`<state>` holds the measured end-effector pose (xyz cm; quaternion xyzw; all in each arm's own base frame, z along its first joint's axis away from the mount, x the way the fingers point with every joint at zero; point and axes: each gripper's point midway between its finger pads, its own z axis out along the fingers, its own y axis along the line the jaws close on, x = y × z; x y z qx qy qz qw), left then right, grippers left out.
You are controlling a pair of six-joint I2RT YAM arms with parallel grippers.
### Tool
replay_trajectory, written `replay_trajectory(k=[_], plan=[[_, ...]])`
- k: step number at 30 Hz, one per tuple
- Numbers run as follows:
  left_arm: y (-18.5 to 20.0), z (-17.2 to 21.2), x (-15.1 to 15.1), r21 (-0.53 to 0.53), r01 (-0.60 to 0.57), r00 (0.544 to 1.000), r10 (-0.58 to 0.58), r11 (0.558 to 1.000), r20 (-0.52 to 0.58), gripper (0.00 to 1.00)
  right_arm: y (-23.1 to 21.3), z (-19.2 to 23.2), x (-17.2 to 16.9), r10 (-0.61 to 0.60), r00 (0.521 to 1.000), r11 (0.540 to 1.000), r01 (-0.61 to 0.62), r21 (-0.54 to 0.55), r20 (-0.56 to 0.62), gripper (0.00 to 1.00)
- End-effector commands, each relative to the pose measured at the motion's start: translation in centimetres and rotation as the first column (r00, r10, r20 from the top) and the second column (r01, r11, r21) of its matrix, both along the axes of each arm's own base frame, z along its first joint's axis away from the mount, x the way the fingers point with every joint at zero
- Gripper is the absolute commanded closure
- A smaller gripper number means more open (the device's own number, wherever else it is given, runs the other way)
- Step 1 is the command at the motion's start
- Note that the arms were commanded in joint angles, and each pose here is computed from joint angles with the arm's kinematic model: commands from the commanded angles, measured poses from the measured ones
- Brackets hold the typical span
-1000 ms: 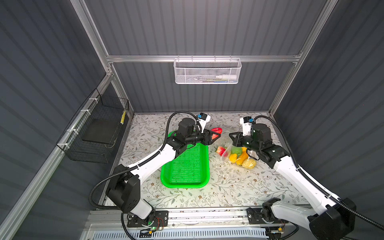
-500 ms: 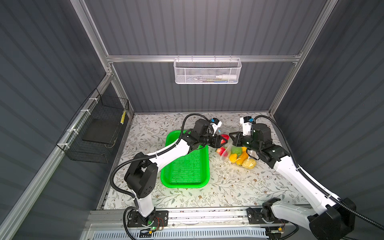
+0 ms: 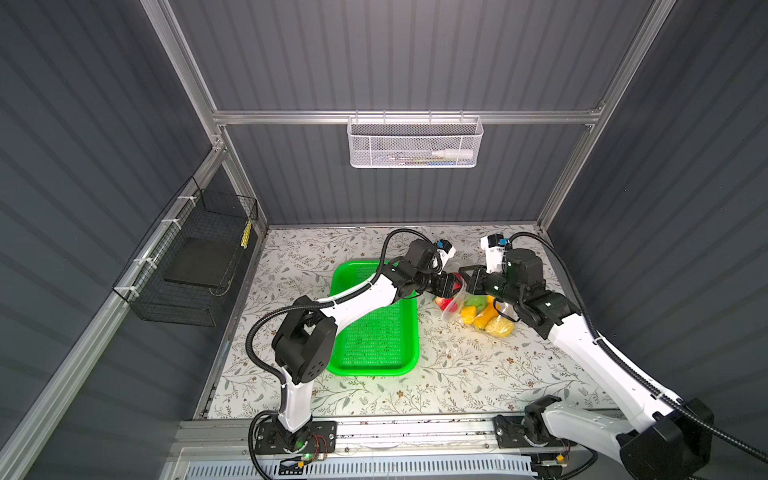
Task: Place the food in the zip-top bag and seal the zipper
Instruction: 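Carry the second strawberry with the left gripper to the bag mouth, then open the left gripper to drop the strawberry into the bag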
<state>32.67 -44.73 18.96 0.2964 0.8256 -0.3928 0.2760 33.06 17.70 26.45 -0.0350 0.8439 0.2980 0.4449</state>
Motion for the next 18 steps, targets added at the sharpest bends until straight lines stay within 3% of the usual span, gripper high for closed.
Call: replay_trajectory(k=[1,6,12,18], plan=[[-0.6,0.4,-0.2,0.001,0.013,1.0,-0.013,1.0,-0.009,0.41,0.1,1.1,-0.2,0.006,0.999,1.0,-0.006,0.018,0.037,1.0],[-0.5,0.2,-0.2,0.01,0.007,1.0,-0.007,1.0,-0.018,0.39,0.2,1.2,-0.1,0.006,0.999,1.0,-0.007,0.021,0.037,1.0],[-0.2,0.5,-0.3,0.006,0.001,1.0,-0.001,1.0,-0.022,0.25,0.1,1.2,-0.1,0.004,0.999,1.0,-0.005,0.021,0.037,1.0],[0.2,2.4,-0.5,-0.024,-0.005,1.0,0.005,1.0,0.003,0.2,0.1,1.2,-0.1,0.003,0.999,1.0,-0.003,0.017,0.037,1.0]])
